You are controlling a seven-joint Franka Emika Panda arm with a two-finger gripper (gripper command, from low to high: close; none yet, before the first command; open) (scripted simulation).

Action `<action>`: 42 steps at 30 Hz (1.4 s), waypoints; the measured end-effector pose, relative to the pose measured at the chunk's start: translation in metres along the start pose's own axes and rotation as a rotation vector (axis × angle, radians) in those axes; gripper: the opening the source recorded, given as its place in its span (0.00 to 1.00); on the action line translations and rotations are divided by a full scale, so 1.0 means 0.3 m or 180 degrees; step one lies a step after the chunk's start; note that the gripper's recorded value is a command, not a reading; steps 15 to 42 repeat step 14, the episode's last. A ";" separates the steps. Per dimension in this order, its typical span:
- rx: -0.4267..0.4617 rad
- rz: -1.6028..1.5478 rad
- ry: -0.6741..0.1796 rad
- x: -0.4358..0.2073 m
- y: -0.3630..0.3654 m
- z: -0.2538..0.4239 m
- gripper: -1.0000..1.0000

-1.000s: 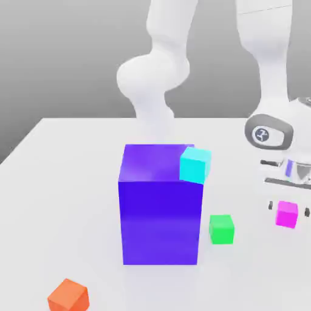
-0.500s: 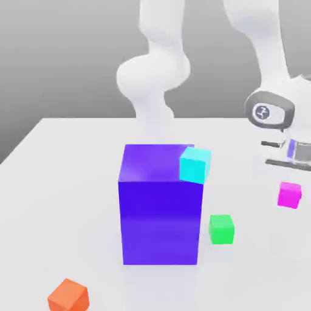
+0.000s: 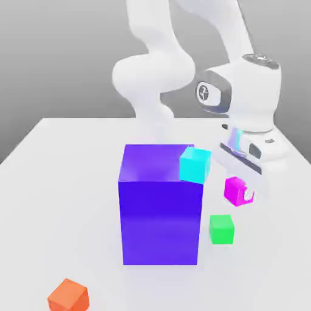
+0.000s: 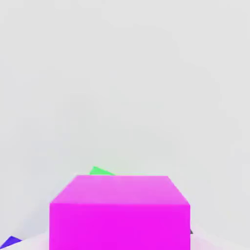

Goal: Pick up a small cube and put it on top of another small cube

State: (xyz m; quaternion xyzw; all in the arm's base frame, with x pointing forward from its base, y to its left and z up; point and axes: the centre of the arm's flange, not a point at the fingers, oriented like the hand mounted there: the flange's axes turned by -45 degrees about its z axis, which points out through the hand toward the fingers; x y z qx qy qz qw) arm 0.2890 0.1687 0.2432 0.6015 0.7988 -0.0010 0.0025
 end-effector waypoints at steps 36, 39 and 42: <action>0.0012 0.0136 0.0021 -0.020 -0.008 0.217 1.00; 0.0012 0.0136 0.0021 -0.020 -0.008 0.217 1.00; 0.0012 0.0136 0.0021 -0.020 -0.008 0.217 1.00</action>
